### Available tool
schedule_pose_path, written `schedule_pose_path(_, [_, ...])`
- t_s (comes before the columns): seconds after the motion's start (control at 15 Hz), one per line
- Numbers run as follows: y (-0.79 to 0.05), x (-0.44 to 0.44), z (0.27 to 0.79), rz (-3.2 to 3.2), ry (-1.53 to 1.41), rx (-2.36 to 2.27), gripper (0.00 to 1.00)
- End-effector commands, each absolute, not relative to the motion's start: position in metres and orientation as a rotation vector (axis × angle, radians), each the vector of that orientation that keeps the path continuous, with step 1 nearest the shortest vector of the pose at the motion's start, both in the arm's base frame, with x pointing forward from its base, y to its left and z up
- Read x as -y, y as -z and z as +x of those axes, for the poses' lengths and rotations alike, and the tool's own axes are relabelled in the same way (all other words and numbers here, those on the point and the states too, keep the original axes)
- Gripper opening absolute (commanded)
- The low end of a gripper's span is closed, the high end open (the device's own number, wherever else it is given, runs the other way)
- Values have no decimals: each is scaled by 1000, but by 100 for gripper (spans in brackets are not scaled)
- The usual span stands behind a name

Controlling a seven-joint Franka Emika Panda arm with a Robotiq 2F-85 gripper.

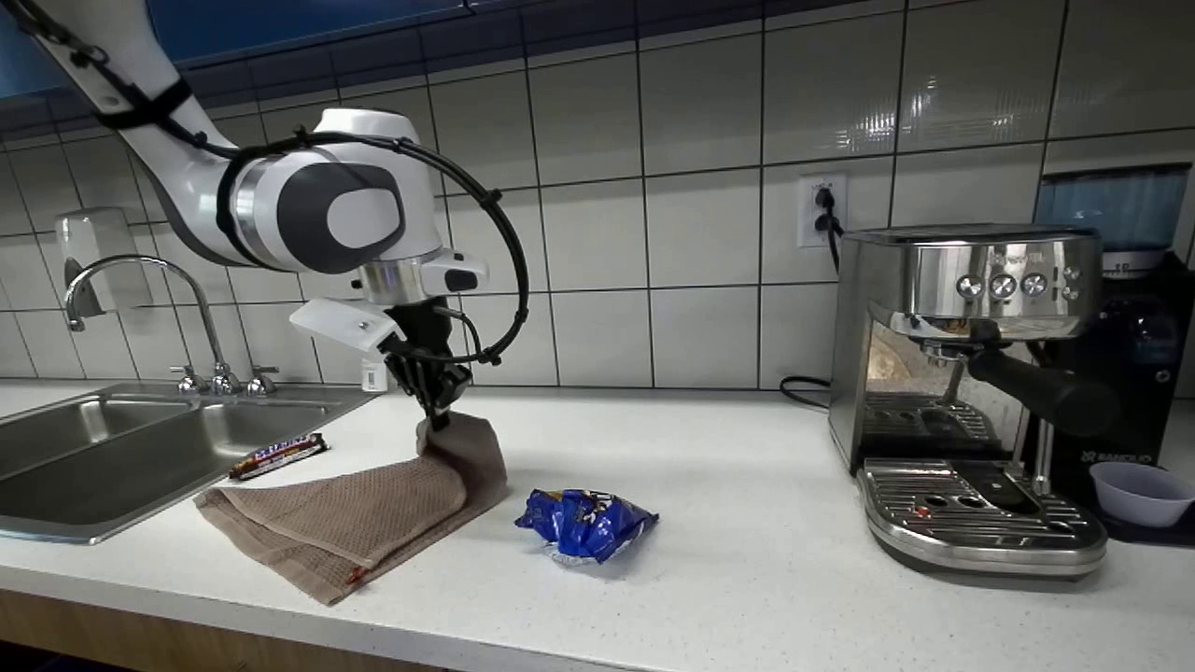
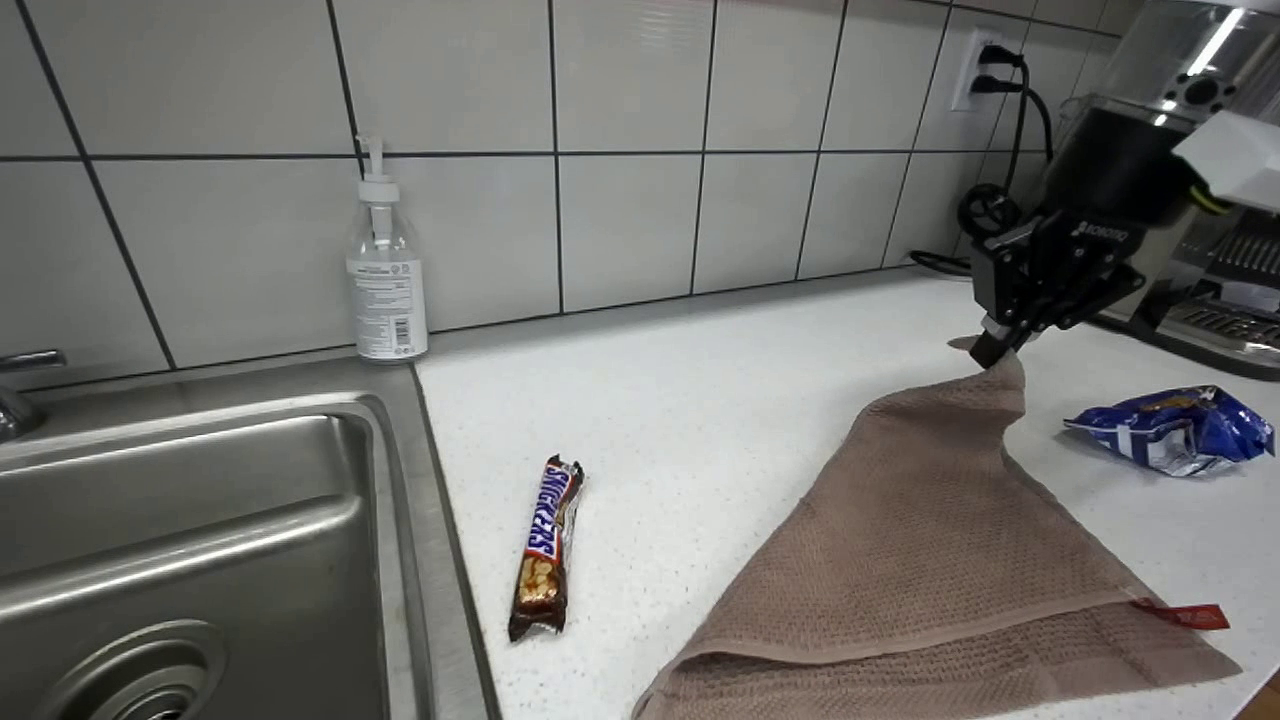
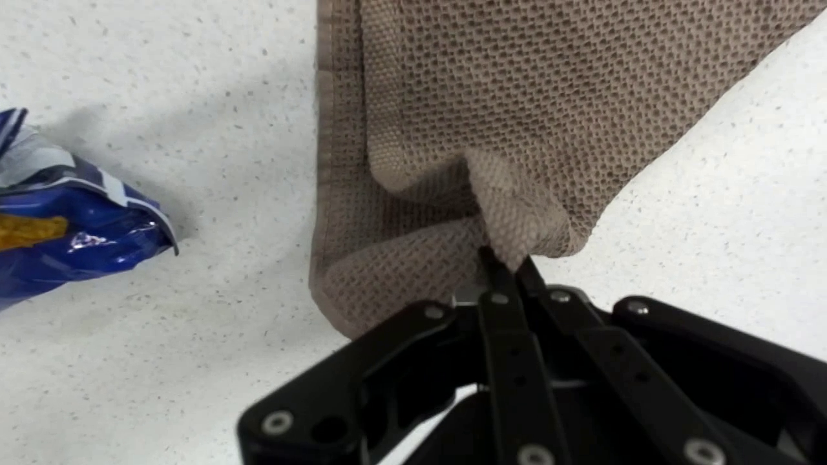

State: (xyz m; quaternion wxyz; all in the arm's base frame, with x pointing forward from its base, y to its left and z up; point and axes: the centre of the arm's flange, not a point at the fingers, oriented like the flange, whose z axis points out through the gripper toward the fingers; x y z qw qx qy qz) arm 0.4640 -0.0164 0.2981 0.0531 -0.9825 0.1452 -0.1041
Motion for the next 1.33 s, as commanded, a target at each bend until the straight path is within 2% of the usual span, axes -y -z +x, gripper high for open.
schedule_pose_path(0.0, [-310, -7, 444, -2991, 346, -404, 1])
schedule_pose_path(1.27, [-313, -80, 418, -3021, 338, -190, 1])
